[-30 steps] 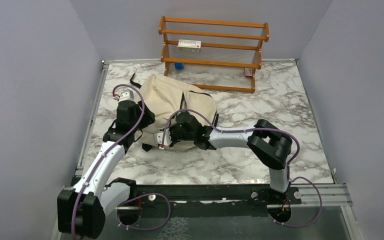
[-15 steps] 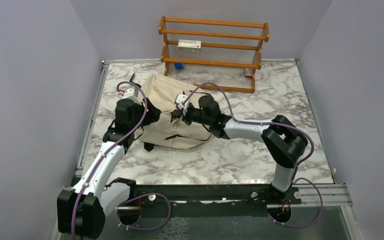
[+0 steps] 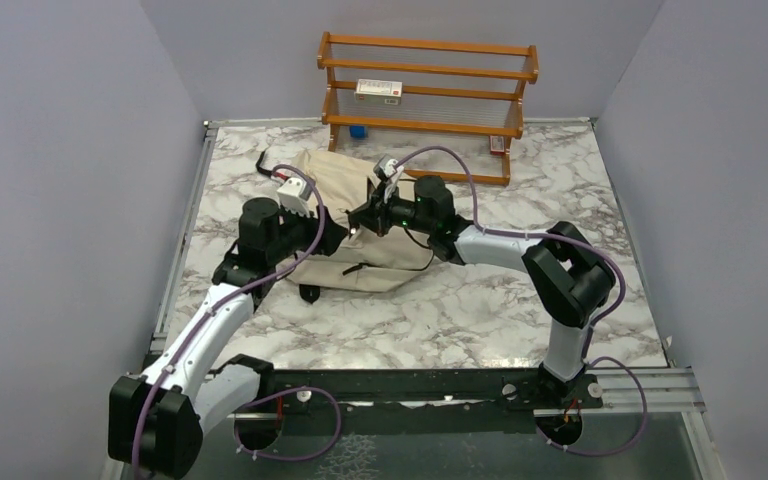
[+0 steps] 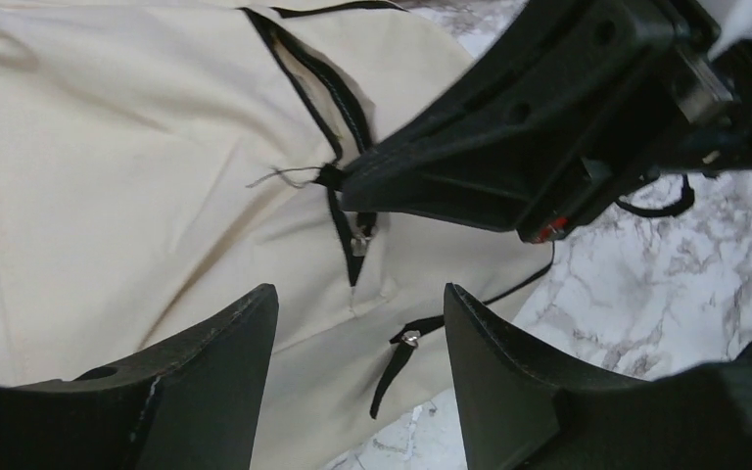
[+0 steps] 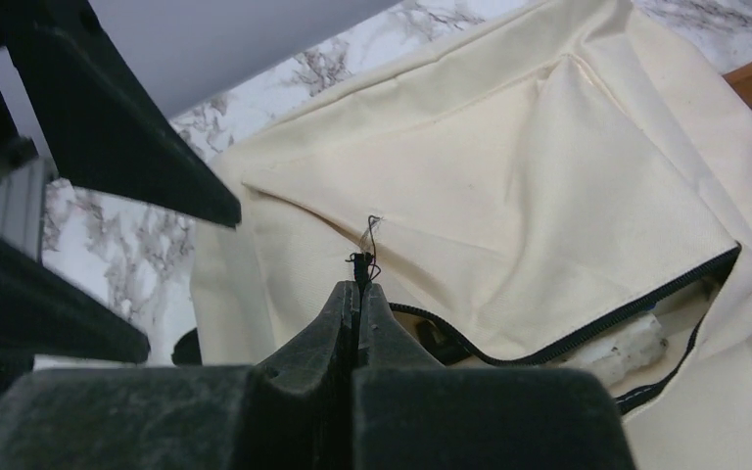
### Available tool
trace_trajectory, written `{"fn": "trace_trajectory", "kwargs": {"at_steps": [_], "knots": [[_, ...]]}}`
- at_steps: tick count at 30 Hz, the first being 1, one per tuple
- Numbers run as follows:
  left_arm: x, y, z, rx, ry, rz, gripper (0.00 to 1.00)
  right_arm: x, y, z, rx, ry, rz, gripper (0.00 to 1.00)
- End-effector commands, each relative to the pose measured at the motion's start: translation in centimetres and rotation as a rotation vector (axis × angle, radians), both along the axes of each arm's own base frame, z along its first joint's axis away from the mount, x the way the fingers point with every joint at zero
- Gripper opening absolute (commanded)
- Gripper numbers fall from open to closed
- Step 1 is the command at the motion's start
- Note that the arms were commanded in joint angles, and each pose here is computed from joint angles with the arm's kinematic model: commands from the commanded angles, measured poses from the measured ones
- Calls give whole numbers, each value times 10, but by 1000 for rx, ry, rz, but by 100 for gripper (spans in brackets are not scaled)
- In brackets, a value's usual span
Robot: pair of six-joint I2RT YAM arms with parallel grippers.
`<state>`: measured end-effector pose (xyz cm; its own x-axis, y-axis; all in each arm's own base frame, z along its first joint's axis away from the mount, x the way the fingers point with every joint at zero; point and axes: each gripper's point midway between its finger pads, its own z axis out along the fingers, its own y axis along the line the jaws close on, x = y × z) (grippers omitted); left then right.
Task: Pack the student bag
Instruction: Zip the student bag at the center of the board.
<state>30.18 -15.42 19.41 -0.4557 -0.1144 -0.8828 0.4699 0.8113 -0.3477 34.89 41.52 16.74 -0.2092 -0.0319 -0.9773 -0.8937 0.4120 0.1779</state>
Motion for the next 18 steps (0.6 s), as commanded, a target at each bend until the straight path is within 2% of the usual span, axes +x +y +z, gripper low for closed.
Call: {"fn": "trace_trajectory", "kwargs": {"at_steps": [1,4,8,13,18], "knots": [[-4,-21,9,74,-94,-85,64,10,10,58,159,-63,32,0],[-6,-32,-2,129,-77,-72,64,14,12,74,186,-75,37,0],[0,-31,-14,183,-49,32,64,16,14,84,194,-76,46,0],[17,-13,-8,233,-75,191,64,13,14,86,195,-71,69,0],[27,-10,-1,265,-111,228,64,10,15,83,198,-51,86,0]]}}
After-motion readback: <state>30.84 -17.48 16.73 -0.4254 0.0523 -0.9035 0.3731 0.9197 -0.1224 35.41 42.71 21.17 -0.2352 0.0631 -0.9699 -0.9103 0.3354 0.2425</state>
